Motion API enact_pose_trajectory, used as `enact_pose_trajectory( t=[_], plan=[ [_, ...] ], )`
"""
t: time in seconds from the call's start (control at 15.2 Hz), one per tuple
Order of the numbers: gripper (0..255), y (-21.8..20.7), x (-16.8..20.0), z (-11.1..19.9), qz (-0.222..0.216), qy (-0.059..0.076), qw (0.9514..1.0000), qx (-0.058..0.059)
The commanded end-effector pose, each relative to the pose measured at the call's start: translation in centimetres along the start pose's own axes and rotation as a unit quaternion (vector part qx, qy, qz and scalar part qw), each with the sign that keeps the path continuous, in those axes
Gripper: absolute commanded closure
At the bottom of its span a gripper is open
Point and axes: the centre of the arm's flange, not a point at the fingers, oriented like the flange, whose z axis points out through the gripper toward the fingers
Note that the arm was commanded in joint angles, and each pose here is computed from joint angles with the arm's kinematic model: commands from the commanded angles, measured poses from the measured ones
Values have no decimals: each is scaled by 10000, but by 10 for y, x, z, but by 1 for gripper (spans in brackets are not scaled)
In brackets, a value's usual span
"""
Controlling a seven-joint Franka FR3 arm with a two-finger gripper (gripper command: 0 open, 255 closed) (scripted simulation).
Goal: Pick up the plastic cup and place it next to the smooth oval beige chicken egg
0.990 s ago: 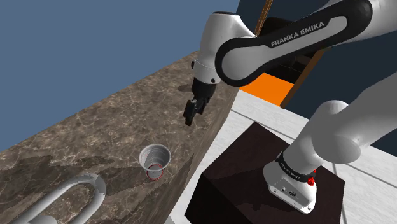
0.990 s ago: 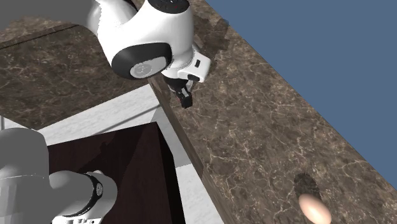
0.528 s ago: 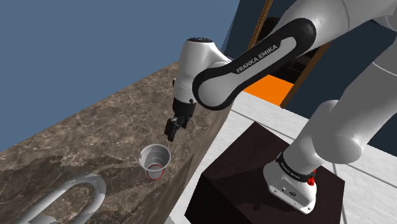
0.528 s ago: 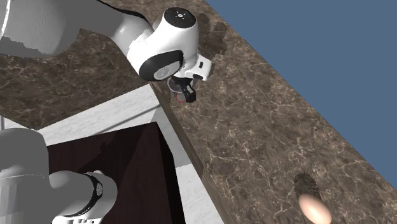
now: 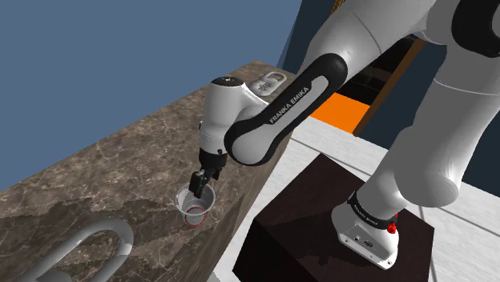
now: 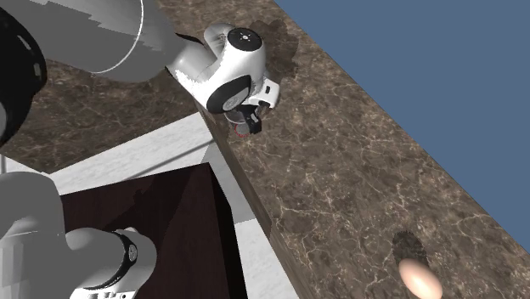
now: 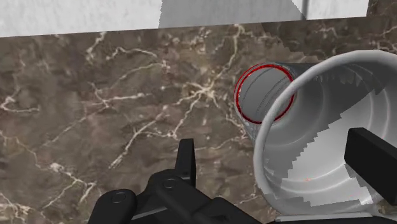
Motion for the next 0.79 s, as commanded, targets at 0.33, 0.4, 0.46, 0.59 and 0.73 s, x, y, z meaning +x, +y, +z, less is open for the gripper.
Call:
enact_pose_trajectory(
  t=[0.33,0.4,0.46,0.59,0.73],
  plan=[
    [0,0,2,30,-1,3,10000,2],
    [0,0,2,30,-1,3,10000,2],
    [0,0,2,30,-1,3,10000,2],
    [0,0,2,30,-1,3,10000,2],
    [0,0,2,30,-1,3,10000,2]
  ],
)
